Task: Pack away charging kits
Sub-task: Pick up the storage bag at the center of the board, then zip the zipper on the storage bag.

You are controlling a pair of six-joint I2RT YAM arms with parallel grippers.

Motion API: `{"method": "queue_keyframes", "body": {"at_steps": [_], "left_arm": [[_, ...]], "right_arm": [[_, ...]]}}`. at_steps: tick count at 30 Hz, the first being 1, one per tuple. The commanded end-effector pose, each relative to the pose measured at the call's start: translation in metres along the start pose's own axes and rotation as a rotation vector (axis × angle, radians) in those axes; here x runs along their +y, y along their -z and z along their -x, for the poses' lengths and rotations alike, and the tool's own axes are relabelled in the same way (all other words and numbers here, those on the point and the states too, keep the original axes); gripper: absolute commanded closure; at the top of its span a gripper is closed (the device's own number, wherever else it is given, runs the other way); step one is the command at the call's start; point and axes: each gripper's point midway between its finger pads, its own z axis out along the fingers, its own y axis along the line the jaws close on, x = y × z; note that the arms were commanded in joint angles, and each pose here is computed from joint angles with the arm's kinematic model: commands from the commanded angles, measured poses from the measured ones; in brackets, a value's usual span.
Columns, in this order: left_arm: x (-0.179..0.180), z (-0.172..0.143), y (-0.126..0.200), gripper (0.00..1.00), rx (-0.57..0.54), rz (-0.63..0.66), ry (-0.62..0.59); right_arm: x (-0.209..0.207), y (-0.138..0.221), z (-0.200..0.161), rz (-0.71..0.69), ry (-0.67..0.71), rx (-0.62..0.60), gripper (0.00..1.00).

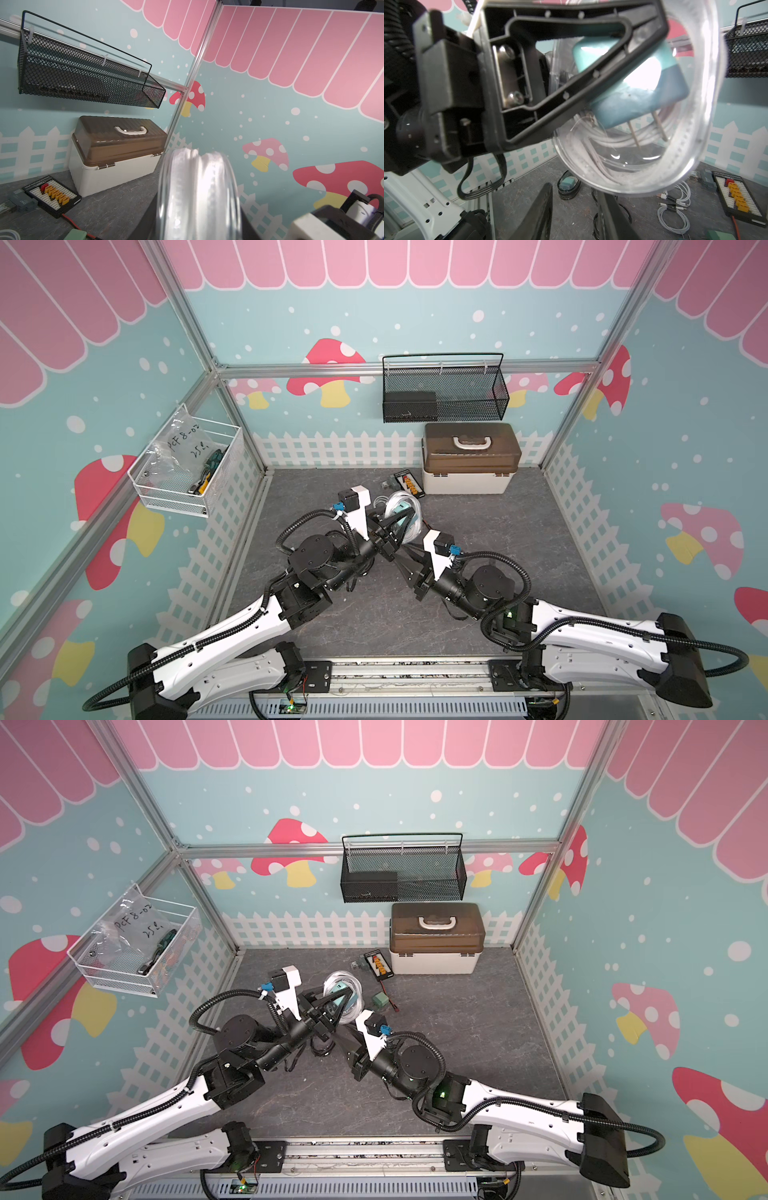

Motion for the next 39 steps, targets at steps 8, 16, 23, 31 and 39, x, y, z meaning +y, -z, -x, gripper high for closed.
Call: {"method": "queue_keyframes", "body": {"at_steps": [8, 16, 23, 31, 39], "left_arm": [[0.008, 0.026, 0.002, 1.00, -0.123, 0.084, 0.055], [0.012, 0.026, 0.002, 1.00, -0.137, 0.110, 0.089], [0.016, 0.024, 0.005, 1.00, -0.148, 0.126, 0.105], [0.017, 0.020, 0.006, 1.00, -0.145, 0.127, 0.106], [0.025, 0.017, 0.009, 1.00, -0.161, 0.157, 0.115]], "right_arm": [[0.009, -0.008, 0.032, 0.025, -0.036, -0.118, 0.71], [0.007, -0.019, 0.037, -0.006, -0.045, -0.125, 0.71], [0.004, -0.031, 0.044, -0.050, -0.051, -0.139, 0.72], [0.000, -0.038, 0.049, -0.087, -0.057, -0.147, 0.82], [-0.005, -0.039, 0.053, -0.117, -0.070, -0.153, 0.95]]}}
